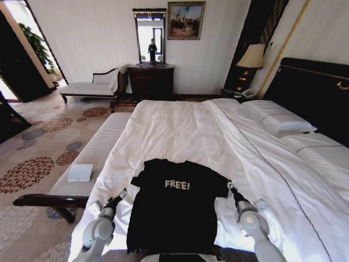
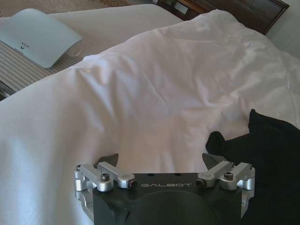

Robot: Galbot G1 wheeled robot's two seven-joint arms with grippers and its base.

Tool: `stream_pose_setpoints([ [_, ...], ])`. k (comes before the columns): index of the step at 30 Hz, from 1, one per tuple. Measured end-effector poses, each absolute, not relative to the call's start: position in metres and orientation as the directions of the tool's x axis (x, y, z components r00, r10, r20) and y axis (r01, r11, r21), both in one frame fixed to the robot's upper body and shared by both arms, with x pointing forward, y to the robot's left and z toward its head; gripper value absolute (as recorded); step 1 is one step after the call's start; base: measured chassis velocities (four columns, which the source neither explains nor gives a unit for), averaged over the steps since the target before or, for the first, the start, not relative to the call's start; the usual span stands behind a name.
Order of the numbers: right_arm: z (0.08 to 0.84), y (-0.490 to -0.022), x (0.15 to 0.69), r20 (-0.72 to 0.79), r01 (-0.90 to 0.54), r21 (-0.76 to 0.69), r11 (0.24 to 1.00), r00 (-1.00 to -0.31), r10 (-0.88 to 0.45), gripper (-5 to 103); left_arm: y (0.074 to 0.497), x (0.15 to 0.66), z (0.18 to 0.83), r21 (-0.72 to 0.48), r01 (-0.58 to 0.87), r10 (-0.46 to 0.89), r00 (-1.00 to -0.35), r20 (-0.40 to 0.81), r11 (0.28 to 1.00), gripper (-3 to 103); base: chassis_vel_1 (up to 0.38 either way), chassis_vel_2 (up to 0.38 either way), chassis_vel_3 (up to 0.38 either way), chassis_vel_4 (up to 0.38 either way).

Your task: Fold the clothes on the bed.

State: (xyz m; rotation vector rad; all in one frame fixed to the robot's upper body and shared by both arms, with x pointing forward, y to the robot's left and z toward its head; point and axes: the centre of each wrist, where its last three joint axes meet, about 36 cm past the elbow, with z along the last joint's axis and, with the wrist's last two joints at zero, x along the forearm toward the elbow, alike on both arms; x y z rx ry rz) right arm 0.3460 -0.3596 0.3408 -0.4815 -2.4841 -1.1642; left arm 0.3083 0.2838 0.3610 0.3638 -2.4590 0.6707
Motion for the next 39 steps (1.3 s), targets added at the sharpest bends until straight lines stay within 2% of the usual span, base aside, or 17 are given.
stream_pose_setpoints([
  [4,0.325,-0.372,0.353,0.456,0.439,0.652,0.618,-0.878,0.142,94,0.288,0.307,0.362,-0.374,-0.394,-0.12,-0.806,0.58,0.84,100,0.0,0.0,0.0,0.0],
  [6,0.324,-0.374,0.354,0.458,0.44,0.649,0.621,-0.877,0.144,94,0.289,0.307,0.362,-0.374,-0.394,-0.121,-0.806,0.579,0.84,100,0.0,0.0,0.0,0.0],
  [7,0.319,-0.377,0.355,0.46,0.443,0.641,0.627,-0.876,0.148,101,0.289,0.307,0.362,-0.373,-0.395,-0.123,-0.806,0.579,0.84,100,0.0,0.0,0.0,0.0],
  [9,0.312,-0.381,0.355,0.463,0.45,0.632,0.631,-0.872,0.159,93,0.29,0.307,0.362,-0.372,-0.396,-0.124,-0.806,0.578,0.839,100,0.0,0.0,0.0,0.0],
  [12,0.309,-0.382,0.356,0.463,0.455,0.629,0.631,-0.871,0.166,88,0.29,0.307,0.362,-0.373,-0.397,-0.124,-0.806,0.578,0.839,100,0.0,0.0,0.0,0.0],
  [15,0.304,-0.385,0.359,0.456,0.456,0.63,0.629,-0.872,0.176,72,0.288,0.307,0.361,-0.375,-0.397,-0.122,-0.806,0.58,0.838,100,0.0,0.0,0.0,0.0],
  [17,0.303,-0.385,0.359,0.455,0.455,0.63,0.629,-0.873,0.177,72,0.288,0.308,0.361,-0.376,-0.397,-0.121,-0.806,0.58,0.838,100,0.0,0.0,0.0,0.0],
  [20,0.303,-0.388,0.363,0.442,0.448,0.633,0.632,-0.879,0.18,55,0.286,0.308,0.361,-0.376,-0.396,-0.121,-0.805,0.58,0.838,100,0.0,0.0,0.0,0.0],
  [21,0.303,-0.388,0.363,0.442,0.448,0.633,0.632,-0.879,0.18,55,0.286,0.308,0.361,-0.376,-0.396,-0.121,-0.805,0.58,0.838,100,0.0,0.0,0.0,0.0],
  [23,0.303,-0.388,0.365,0.438,0.446,0.632,0.634,-0.88,0.182,44,0.286,0.308,0.361,-0.375,-0.397,-0.121,-0.805,0.581,0.838,100,0.0,0.0,0.0,0.0],
  [25,0.302,-0.388,0.366,0.437,0.445,0.632,0.634,-0.881,0.183,44,0.286,0.308,0.361,-0.374,-0.397,-0.122,-0.805,0.581,0.838,100,0.0,0.0,0.0,0.0],
  [27,0.301,-0.387,0.367,0.436,0.444,0.631,0.636,-0.881,0.182,33,0.286,0.308,0.361,-0.374,-0.398,-0.123,-0.805,0.581,0.838,100,0.0,0.0,0.0,0.0],
  [28,0.3,-0.386,0.367,0.437,0.444,0.628,0.639,-0.881,0.182,22,0.287,0.308,0.361,-0.373,-0.399,-0.124,-0.805,0.581,0.838,100,0.0,0.0,0.0,0.0],
  [30,0.299,-0.386,0.367,0.438,0.444,0.627,0.64,-0.881,0.182,22,0.287,0.308,0.36,-0.373,-0.399,-0.124,-0.804,0.581,0.838,100,0.0,0.0,0.0,0.0],
  [34,0.295,-0.386,0.369,0.443,0.449,0.619,0.645,-0.877,0.185,2,0.285,0.308,0.36,-0.373,-0.402,-0.126,-0.803,0.582,0.836,100,0.0,0.0,0.0,0.0],
  [39,0.294,-0.386,0.37,0.444,0.45,0.617,0.646,-0.876,0.187,0,0.284,0.307,0.359,-0.373,-0.404,-0.128,-0.802,0.583,0.835,100,0.0,0.0,0.0,0.0],
])
